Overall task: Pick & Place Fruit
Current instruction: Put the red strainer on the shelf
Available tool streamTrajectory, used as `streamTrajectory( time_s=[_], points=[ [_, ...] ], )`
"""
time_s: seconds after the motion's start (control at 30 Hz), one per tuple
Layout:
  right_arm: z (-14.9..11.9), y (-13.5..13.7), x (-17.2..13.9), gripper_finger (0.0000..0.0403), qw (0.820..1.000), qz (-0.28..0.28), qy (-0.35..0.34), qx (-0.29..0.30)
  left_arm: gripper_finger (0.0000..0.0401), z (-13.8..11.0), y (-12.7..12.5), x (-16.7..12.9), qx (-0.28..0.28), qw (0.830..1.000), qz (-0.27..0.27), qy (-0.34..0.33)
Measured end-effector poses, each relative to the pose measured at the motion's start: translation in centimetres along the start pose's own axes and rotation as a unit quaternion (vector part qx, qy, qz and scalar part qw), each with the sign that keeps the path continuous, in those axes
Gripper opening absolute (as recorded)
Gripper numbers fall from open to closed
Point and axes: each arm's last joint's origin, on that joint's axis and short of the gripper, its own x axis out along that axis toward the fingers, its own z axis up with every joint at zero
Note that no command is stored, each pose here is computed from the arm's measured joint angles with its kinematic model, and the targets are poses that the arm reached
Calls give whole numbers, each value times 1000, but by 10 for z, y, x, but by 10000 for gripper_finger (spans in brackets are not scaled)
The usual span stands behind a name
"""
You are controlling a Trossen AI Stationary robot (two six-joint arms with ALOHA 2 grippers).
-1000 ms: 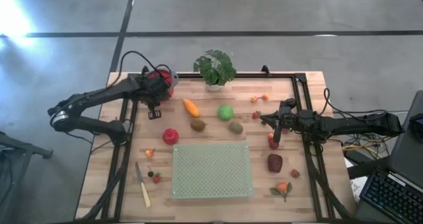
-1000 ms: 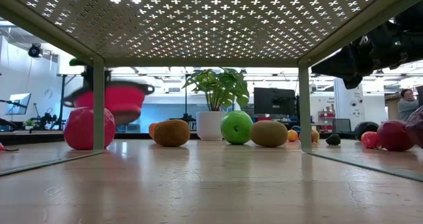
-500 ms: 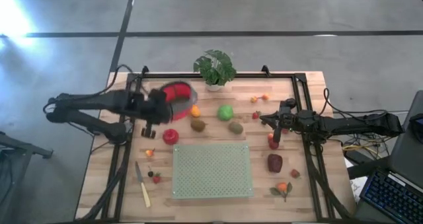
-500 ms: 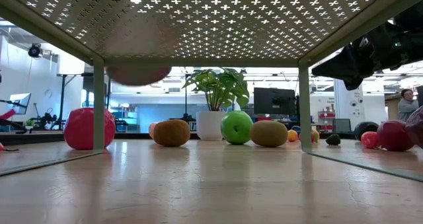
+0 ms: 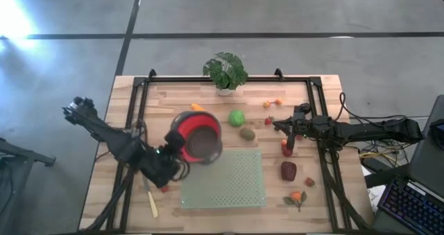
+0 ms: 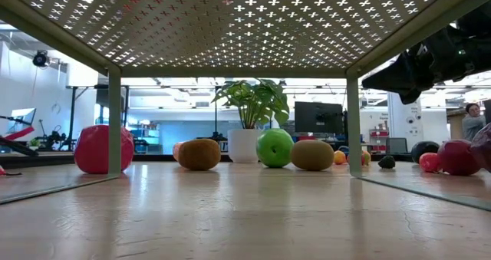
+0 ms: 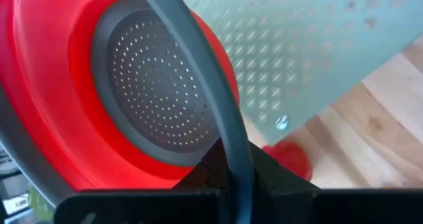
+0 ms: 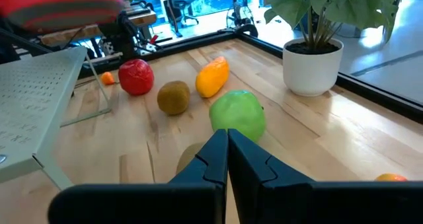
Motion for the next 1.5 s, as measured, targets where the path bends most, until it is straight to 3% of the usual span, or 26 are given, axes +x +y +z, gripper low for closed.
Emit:
streamTrajectory(
  time_s=[0.17,0.47,0.87,1.2,1.5],
  points=[
    [0,0,0,8,1000,0,0,2,14,28,-13,6,34,999,-25,20],
    [0,0,0,8,1000,-2,0,2,14,69,-29,-2,65,997,-50,-3],
    [0,0,0,8,1000,-1,0,15,15,76,-45,5,64,995,-70,9],
    [0,0,0,8,1000,-1,0,15,15,79,-42,-1,54,995,-79,-10],
    [0,0,0,8,1000,-1,0,15,38,84,-38,-6,-19,996,-82,-29]
  ],
)
